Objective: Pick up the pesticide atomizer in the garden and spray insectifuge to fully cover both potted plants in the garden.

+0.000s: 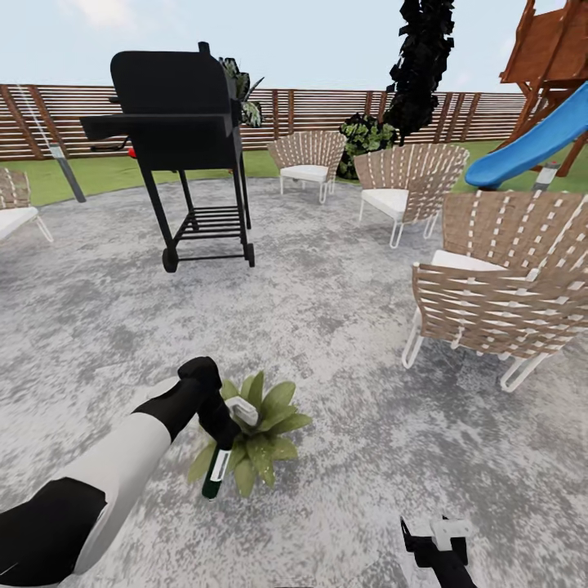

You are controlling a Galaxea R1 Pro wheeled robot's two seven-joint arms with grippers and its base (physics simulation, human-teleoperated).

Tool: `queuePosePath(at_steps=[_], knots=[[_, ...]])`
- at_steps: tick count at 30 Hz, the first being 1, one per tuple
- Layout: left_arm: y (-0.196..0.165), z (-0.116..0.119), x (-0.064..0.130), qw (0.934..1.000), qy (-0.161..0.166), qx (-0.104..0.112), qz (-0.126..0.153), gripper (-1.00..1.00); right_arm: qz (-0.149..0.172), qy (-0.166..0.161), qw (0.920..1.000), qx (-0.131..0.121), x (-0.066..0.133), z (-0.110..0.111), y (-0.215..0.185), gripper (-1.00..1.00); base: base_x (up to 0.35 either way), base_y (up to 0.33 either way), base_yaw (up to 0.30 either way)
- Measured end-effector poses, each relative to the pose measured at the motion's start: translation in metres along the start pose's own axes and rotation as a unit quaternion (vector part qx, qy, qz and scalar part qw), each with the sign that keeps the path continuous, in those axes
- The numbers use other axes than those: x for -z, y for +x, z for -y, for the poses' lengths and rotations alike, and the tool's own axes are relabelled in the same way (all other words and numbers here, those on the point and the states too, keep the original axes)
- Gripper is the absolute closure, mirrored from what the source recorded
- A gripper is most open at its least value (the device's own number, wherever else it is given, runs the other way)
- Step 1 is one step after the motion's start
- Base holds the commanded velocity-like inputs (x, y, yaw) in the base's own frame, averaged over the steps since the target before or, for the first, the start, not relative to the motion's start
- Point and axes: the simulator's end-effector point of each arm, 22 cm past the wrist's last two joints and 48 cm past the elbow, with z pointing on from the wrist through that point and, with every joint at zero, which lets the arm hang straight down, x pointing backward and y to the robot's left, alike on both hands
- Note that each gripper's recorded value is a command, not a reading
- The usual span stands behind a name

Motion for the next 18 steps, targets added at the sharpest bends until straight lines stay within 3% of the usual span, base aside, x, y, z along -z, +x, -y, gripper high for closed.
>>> queuePosePath(at_steps=[3, 10, 18], knots=[[0.001, -0.001, 0.0, 1.0, -0.003, -0.001, -0.003, 1.0, 0.0, 0.0, 1.0, 0.0, 0.0, 0.0, 0.0, -1.0, 0.199, 0.0, 0.0], [0.0, 0.002, -0.003, 1.0, -0.004, -0.006, -0.005, 1.0, 0.0, 0.0, 1.0, 0.0, 0.0, 0.0, 0.0, -1.0, 0.02, 0.0, 0.0], [0.026, 0.006, -0.027, 0.9993, 0.011, 0.006, -0.034, 1.0, 0.0, 0.0, 1.0, 0.0, 0.0, 0.0, 0.0, -1.0, 0.0, 0.0, 0.0]])
